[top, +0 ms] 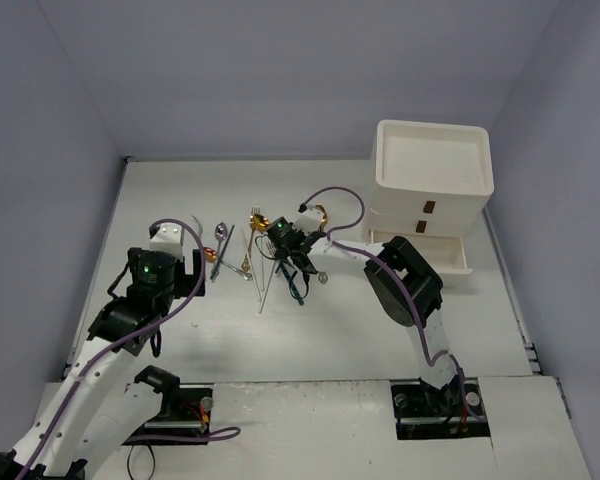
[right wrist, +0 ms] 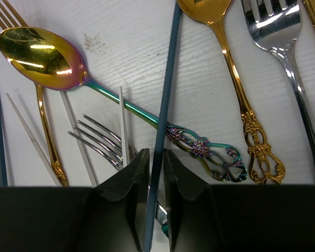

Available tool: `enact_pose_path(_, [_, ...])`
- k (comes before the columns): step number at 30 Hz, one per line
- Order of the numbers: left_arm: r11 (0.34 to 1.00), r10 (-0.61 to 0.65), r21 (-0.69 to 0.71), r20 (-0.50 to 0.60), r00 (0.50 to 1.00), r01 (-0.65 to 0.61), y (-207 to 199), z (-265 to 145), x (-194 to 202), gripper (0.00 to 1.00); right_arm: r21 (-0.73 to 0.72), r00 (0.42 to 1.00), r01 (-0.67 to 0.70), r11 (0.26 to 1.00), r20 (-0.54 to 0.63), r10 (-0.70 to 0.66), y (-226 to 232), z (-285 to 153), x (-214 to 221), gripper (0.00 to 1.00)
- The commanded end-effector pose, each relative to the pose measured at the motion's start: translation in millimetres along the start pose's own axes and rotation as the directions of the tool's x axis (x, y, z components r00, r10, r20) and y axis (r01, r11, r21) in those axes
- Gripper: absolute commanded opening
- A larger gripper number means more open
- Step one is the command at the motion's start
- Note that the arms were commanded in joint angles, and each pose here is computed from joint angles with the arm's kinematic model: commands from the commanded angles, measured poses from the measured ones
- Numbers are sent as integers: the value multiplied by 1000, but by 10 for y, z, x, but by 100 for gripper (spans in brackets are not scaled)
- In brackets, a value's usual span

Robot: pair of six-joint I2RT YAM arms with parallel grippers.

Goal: Sort the eating utensils into containers

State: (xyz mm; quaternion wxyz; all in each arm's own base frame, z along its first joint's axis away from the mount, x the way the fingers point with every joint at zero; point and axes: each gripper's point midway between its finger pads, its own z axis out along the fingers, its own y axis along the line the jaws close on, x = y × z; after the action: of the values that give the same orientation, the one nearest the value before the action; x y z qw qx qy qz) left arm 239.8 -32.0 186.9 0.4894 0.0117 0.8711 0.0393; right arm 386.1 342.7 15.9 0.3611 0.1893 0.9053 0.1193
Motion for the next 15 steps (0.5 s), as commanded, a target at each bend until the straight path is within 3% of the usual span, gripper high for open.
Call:
enact_pose_path(1, [1000,-28,12,57,998,27,-28,-36,-207,97,-5,998,-23,1000,56,23,86,-64,-185,6])
enact_pose_path(4, [1000,-27,11,57,998,27,-27,-35,-210,96,-34,997,-35,999,74,37,173,-186,-317,0])
enact_pose_path(10, [1000,-26,11,53,998,25,-32,-27,-204,97,-154,990,-88,984,92,103,366,-745,-679,0])
enact_pose_path(15, [1000,-27,7,54,998,27,-26,-24,-204,97,-228,991,-76,971,91,99,272,-1222,-821,0])
